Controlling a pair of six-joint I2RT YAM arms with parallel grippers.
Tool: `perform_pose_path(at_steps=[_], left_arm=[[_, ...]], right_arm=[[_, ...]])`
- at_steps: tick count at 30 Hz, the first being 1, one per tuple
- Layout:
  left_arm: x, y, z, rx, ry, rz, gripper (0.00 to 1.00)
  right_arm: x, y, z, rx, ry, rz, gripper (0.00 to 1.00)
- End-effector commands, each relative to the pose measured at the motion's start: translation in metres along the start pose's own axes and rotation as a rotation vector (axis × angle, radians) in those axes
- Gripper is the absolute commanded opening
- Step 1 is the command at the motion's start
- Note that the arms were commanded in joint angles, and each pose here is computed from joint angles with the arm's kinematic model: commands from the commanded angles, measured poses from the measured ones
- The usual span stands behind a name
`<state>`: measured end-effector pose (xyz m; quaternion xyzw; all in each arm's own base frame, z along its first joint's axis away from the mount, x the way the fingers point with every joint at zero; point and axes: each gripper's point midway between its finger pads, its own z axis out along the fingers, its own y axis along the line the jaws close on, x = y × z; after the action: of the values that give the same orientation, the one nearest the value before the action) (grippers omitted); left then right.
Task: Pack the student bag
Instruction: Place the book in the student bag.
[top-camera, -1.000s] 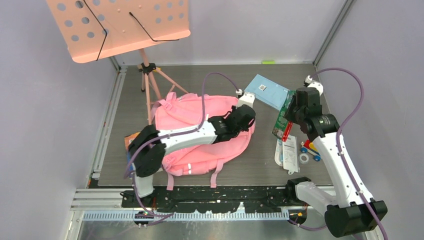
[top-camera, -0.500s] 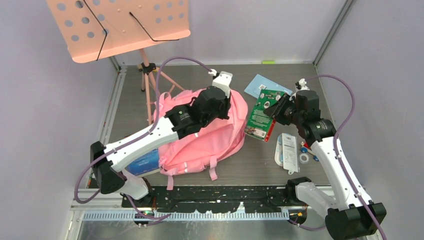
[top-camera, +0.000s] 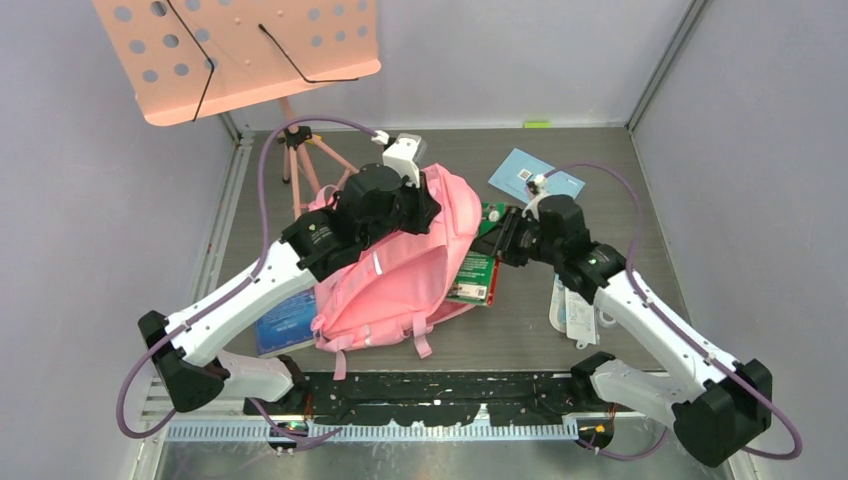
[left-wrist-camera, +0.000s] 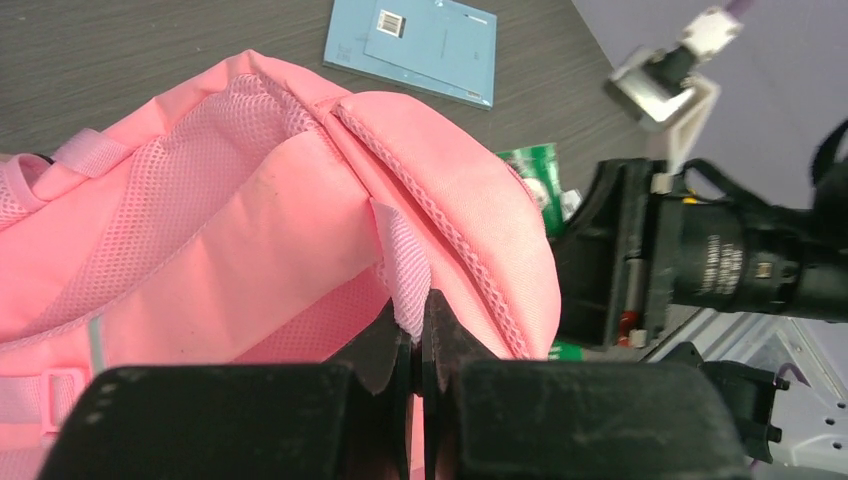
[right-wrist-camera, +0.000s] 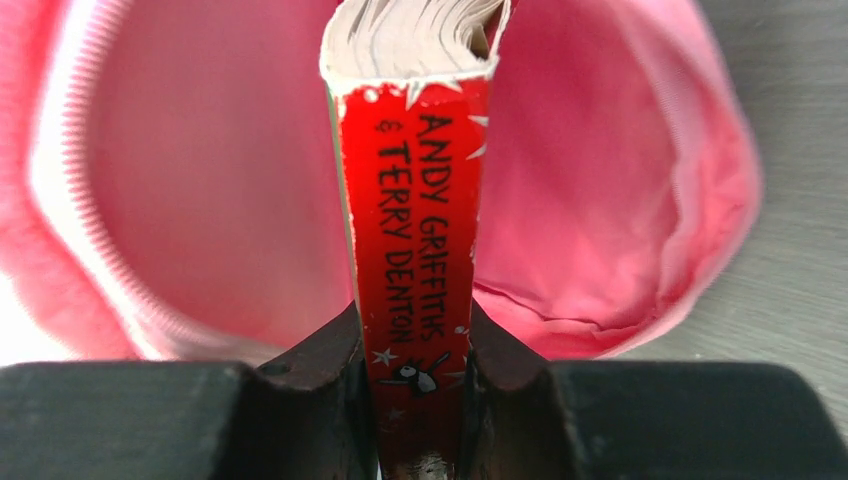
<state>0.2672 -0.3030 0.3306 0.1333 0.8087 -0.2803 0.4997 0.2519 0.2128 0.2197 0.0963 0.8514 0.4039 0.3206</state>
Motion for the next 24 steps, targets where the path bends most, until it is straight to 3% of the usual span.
perform_pose_path(at_steps=[1,9,17,24], left_arm=[[-0.022,-0.011,-0.020,0.067,-0.059,-0.027,0.00],[-0.020,-0.013,-0.025,0.100,-0.036,-0.026,0.00],[-0.025,-0.013,-0.032,0.131,-0.048,-0.031,0.00],[-0.023,-0.011,-0.029,0.135,-0.039,-0.037,0.00]], right_arm=[[-0.002,0.036,0.023,-0.125,-0.029,-0.012,0.01],[-0.004,0.085,0.053,-0.305,-0.017,-0.037,0.00],[0.000,0.097,0.076,-0.425,-0.024,0.029,0.00],[0.019,0.071,0.126,-0.319,0.001,0.012,0.00]])
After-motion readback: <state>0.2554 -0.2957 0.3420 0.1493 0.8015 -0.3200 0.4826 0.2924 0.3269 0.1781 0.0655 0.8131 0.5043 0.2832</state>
